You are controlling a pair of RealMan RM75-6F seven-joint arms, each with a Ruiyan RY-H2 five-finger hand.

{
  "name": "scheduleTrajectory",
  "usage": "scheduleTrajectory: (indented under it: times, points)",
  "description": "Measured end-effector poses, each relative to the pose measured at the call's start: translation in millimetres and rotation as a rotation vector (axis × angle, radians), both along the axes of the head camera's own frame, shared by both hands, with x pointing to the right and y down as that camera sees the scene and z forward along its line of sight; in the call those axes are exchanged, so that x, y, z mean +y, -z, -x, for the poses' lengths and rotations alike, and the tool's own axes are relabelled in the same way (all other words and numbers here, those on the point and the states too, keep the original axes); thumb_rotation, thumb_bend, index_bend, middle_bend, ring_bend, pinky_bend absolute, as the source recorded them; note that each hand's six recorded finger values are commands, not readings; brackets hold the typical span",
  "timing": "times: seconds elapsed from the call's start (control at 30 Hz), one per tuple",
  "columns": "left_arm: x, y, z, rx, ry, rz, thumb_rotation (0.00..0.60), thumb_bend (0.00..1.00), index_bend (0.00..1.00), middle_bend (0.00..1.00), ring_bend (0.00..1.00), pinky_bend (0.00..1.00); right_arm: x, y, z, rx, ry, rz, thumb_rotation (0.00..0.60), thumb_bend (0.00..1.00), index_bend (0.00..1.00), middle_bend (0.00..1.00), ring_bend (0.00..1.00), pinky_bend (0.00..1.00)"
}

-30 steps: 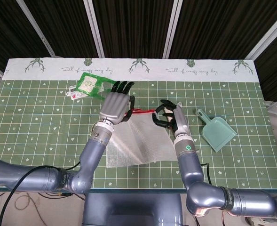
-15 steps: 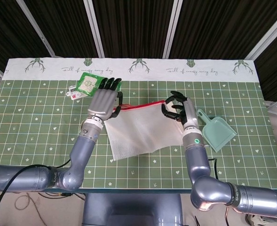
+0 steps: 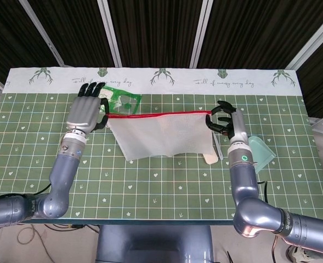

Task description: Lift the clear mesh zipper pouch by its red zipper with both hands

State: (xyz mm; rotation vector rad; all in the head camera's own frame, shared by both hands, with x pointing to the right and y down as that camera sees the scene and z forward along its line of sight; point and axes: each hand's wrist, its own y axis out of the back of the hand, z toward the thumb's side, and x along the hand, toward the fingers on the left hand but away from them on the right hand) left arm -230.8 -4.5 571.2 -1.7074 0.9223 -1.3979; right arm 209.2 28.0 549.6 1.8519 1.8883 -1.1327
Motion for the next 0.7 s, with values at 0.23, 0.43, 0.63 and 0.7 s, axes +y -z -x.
scheduleTrajectory:
  times: [0.23, 0.43, 0.63, 0.7]
  points:
    - [1, 2, 21, -0.007, 0.019, 0.007, 0.600, 0.39, 0.60, 0.08, 0.00, 0.00, -2, 0, -8, 0.014, -0.006, -0.006, 0.600, 0.56, 0.64, 0.19, 0.06, 0.26]
    - [3, 0, 24, -0.011, 0.009, 0.012, 0.600, 0.39, 0.60, 0.08, 0.00, 0.00, -3, 1, -13, 0.021, -0.012, -0.009, 0.600, 0.56, 0.64, 0.19, 0.06, 0.26]
    - [5, -2, 27, -0.017, 0.013, 0.014, 0.600, 0.39, 0.60, 0.08, 0.00, 0.00, -6, 2, -19, 0.028, -0.021, -0.013, 0.600, 0.56, 0.64, 0.19, 0.06, 0.26]
    - [5, -2, 28, -0.019, 0.014, 0.014, 0.600, 0.39, 0.60, 0.08, 0.00, 0.00, -6, 1, -21, 0.030, -0.024, -0.013, 0.600, 0.56, 0.64, 0.19, 0.06, 0.26]
